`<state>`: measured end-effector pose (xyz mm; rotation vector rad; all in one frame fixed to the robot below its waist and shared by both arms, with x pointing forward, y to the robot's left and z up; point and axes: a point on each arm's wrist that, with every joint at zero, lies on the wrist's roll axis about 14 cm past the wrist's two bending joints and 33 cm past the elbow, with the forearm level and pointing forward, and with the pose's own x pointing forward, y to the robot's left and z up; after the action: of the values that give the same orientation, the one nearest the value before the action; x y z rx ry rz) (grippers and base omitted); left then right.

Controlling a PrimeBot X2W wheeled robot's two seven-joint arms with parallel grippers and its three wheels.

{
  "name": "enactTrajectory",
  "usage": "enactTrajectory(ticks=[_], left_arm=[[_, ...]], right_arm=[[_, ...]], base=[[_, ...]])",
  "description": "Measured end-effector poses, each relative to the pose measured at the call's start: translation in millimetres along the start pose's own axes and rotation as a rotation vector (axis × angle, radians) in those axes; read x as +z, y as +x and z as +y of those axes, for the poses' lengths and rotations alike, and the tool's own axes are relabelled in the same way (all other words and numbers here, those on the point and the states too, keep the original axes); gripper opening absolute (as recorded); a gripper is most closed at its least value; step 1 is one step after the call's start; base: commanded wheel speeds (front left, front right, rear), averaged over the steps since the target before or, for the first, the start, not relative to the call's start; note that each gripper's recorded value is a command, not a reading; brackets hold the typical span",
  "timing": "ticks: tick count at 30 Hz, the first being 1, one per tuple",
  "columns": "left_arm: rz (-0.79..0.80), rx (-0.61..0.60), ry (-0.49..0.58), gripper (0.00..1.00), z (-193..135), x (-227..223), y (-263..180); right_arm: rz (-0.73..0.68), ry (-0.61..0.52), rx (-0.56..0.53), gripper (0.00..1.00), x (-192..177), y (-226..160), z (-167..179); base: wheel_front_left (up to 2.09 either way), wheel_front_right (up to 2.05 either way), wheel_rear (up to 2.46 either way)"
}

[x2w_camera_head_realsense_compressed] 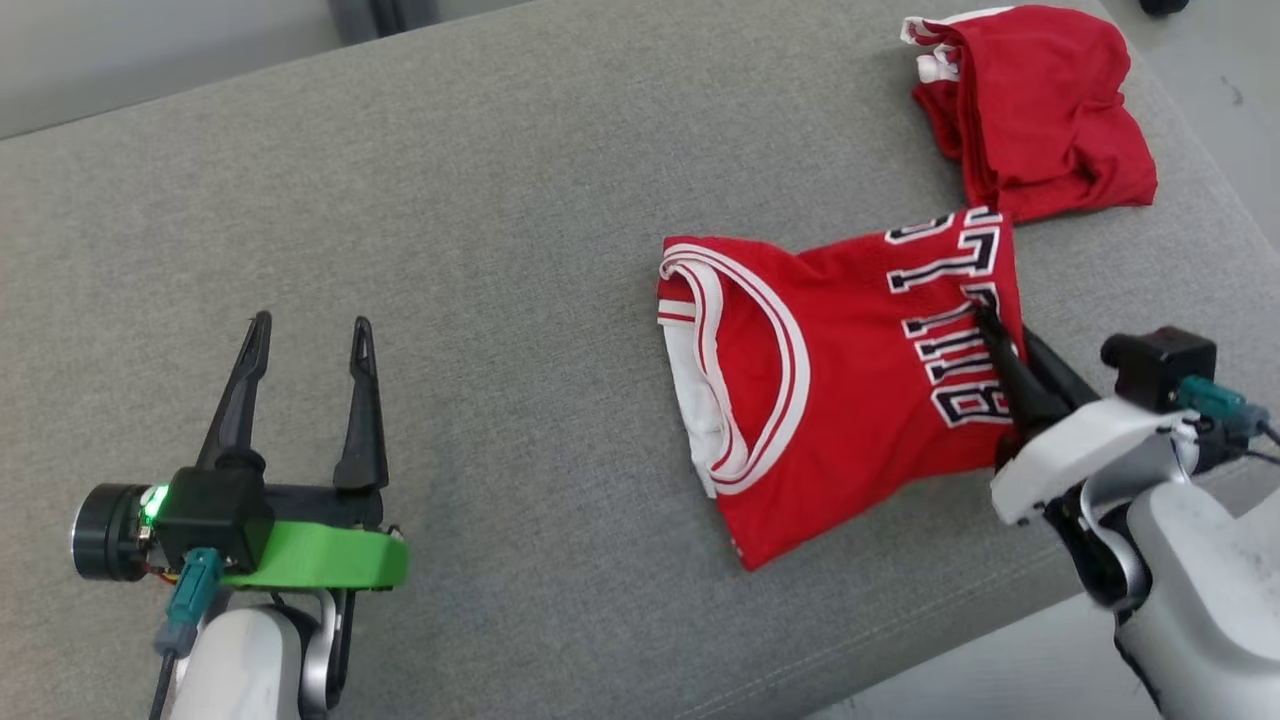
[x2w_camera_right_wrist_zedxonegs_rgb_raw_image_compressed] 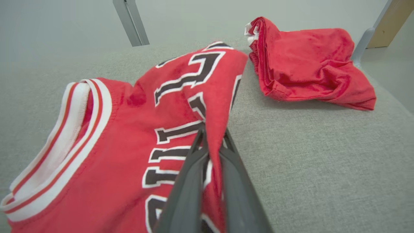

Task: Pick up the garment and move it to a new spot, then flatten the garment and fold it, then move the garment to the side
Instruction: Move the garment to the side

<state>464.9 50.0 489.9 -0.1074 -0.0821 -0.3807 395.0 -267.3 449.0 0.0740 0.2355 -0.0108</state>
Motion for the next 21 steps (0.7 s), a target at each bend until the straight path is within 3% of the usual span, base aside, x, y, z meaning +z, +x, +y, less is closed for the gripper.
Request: enactTrajectory(ticks=[7, 12, 16, 21], left_arm=[[-0.041, -0.090, -0.008, 1.00, -18, 2, 32], [-0.085, -0.154, -0.005, 1.00, -27, 1, 56], [-0.090, -0.168, -0.009, 1.00, -24, -11, 67], [-0.048, -0.149, -0.012, 1.00, -10, -39, 69]], right_arm=[[-0.144, -0.099, -0.063, 0.00, 74, 44, -43], [-0.220, -0.192, -0.181, 0.00, 122, 65, -102], [-0.203, -0.224, -0.270, 0.00, 126, 82, -140], [-0.121, -0.200, -0.356, 0.00, 94, 105, -172]], base=[[0.00, 0.00, 0.00], [0.00, 0.00, 0.00], [0.00, 0.00, 0.00], [0.00, 0.00, 0.00]])
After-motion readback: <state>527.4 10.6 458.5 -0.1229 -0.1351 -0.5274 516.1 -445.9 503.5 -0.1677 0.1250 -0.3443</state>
